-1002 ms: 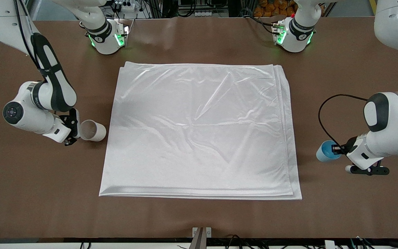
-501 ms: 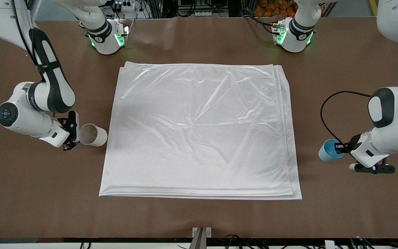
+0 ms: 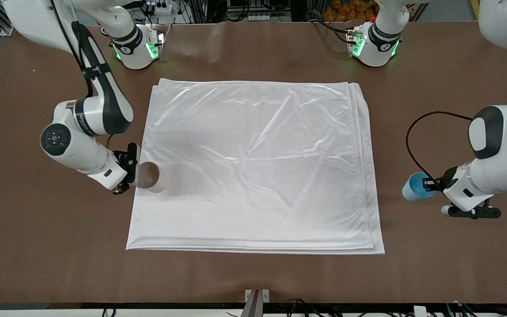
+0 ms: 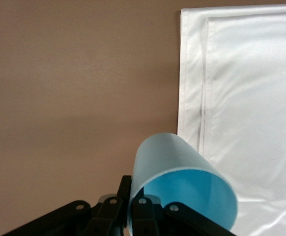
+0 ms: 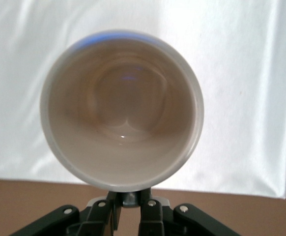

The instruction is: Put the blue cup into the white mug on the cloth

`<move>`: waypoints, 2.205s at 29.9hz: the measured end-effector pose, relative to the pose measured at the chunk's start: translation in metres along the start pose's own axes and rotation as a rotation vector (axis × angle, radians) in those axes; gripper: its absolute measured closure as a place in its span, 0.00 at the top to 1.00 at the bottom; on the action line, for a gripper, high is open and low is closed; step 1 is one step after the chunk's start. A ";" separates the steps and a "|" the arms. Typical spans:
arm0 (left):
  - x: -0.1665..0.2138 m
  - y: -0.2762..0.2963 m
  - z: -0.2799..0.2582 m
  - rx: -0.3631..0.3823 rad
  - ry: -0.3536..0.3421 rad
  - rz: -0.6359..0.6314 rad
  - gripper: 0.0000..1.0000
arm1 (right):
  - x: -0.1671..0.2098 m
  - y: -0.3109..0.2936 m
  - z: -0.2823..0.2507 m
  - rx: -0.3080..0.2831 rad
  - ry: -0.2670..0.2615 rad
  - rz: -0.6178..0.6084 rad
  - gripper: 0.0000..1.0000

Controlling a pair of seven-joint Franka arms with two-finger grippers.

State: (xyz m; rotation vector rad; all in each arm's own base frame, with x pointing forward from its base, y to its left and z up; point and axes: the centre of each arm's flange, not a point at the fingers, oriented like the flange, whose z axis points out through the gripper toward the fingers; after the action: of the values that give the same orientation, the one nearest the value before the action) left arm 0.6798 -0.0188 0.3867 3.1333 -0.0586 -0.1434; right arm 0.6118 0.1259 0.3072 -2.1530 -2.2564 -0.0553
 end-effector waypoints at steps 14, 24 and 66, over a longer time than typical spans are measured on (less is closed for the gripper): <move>-0.009 0.090 0.004 0.017 -0.034 -0.078 0.05 | 0.133 -0.023 -0.005 -0.019 0.012 0.104 0.19; -0.023 0.162 0.006 0.033 -0.041 -0.141 0.05 | 0.210 -0.047 0.028 -0.023 -0.048 0.146 0.19; -0.088 0.346 0.031 -0.006 -0.100 -0.231 0.05 | 0.259 -0.046 0.022 -0.132 -0.056 0.224 0.69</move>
State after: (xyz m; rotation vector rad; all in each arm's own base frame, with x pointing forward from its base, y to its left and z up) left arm 0.5764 -0.3615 0.3658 3.1146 0.3027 -0.3008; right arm 0.5538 0.3830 0.2957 -2.4905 -2.0779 -0.1442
